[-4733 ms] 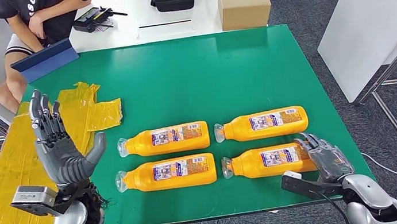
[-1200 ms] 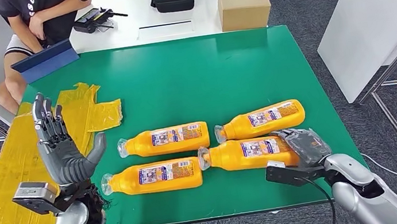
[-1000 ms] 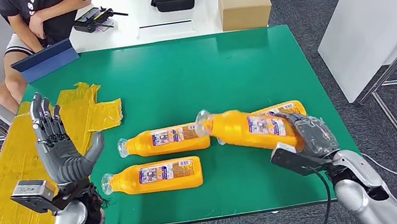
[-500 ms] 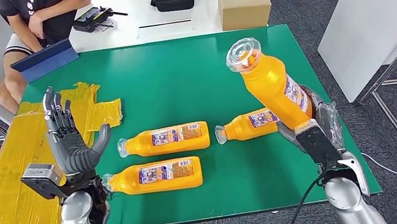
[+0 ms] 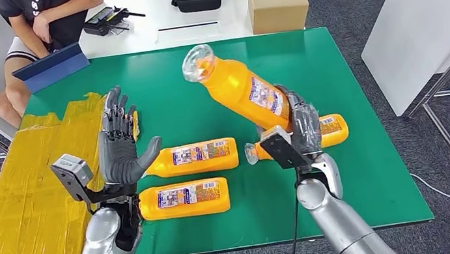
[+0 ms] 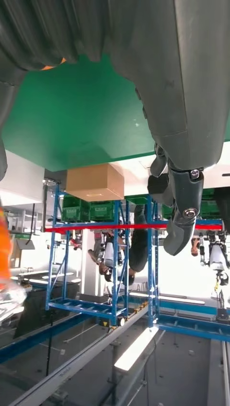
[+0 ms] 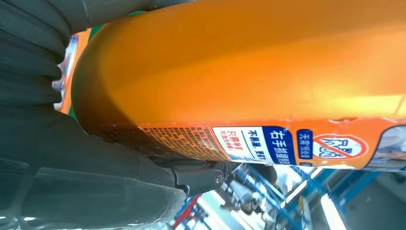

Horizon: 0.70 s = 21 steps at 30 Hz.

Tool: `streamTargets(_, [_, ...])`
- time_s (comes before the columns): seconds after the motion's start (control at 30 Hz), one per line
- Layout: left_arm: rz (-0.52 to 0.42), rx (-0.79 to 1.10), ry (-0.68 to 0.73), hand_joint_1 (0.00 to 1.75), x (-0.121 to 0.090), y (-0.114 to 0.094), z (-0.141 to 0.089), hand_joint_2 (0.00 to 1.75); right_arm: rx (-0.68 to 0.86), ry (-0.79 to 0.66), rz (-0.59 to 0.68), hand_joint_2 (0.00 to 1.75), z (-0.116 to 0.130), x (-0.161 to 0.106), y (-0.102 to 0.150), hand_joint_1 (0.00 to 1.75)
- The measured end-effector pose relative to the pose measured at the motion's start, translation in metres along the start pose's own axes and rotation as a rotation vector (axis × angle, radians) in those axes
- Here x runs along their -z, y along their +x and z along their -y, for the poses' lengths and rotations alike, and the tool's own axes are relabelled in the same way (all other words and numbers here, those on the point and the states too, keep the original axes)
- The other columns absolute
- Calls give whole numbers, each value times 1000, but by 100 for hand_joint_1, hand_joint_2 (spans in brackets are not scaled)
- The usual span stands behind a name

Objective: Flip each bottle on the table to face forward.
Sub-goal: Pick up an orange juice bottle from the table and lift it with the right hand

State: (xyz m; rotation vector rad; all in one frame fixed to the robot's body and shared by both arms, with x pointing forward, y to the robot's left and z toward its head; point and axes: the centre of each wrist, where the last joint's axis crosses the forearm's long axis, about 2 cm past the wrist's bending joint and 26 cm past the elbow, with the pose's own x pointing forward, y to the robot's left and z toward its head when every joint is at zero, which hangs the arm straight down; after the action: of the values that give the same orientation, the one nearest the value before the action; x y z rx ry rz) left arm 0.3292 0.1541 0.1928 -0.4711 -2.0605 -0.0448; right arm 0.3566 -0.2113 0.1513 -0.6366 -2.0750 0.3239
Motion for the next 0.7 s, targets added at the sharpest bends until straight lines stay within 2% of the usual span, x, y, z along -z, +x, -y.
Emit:
streamTargets(0.23, [-59, -96, -124, 0, 13, 6, 19, 175, 10, 16, 71, 175, -43, 23, 26, 175])
streamTargets(0.43, [-50, -126, -153, 0, 25, 13, 27, 175, -6, 73, 132, 175, -73, 49, 59, 175])
streamTargets(0.7, [-35, -145, -155, 0, 33, 16, 28, 175, 19, 103, 148, 175, -92, 60, 83, 175])
